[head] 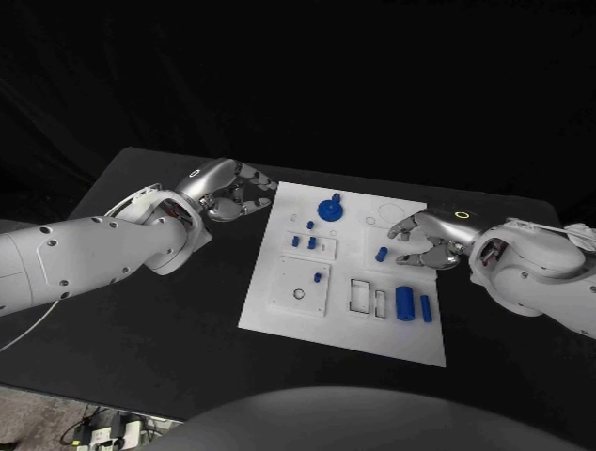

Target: Assemble the parts on the task board

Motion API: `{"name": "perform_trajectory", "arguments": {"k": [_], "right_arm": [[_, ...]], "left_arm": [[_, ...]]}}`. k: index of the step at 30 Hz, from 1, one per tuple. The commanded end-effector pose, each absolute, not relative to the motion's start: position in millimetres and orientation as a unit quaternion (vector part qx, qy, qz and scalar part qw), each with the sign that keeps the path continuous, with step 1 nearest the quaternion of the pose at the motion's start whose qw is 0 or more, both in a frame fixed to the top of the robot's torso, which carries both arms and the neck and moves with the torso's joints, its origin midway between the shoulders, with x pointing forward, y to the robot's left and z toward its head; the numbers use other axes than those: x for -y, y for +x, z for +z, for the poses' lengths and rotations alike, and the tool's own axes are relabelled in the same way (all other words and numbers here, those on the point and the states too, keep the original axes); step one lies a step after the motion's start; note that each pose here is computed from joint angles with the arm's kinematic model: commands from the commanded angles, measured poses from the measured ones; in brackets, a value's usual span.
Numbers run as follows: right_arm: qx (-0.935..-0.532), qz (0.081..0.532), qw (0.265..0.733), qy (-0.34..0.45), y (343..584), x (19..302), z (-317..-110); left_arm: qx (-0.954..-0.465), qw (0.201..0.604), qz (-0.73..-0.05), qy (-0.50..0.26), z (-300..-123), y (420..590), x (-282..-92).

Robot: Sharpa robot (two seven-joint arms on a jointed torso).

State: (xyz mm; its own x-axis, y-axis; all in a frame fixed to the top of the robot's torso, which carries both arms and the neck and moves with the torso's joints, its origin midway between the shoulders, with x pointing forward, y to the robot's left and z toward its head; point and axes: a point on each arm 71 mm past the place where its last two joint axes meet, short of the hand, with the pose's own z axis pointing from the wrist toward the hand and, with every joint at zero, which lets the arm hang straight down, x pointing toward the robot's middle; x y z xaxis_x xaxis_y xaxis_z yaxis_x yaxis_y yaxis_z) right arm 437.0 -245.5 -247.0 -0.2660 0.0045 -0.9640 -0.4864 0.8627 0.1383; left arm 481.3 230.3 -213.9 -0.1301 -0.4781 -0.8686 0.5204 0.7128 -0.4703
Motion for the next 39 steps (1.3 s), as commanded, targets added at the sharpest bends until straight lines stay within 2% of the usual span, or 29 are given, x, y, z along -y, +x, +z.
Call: {"name": "perform_trajectory", "arguments": {"k": [1, 20, 39], "right_arm": [[-0.774, 0.216, 0.574, -0.156, 436, 243, -254], [-0.772, 0.253, 0.563, -0.149, 438, 226, -275], [-0.771, 0.266, 0.561, -0.145, 443, 215, -280]], "left_arm": [[-0.649, 0.657, -0.382, 0.022, -213.6, 480.8, -228.7], [-0.658, 0.650, -0.380, 0.021, -215.7, 481.6, -229.1], [-0.665, 0.644, -0.378, 0.022, -217.1, 482.0, -228.2]]}}
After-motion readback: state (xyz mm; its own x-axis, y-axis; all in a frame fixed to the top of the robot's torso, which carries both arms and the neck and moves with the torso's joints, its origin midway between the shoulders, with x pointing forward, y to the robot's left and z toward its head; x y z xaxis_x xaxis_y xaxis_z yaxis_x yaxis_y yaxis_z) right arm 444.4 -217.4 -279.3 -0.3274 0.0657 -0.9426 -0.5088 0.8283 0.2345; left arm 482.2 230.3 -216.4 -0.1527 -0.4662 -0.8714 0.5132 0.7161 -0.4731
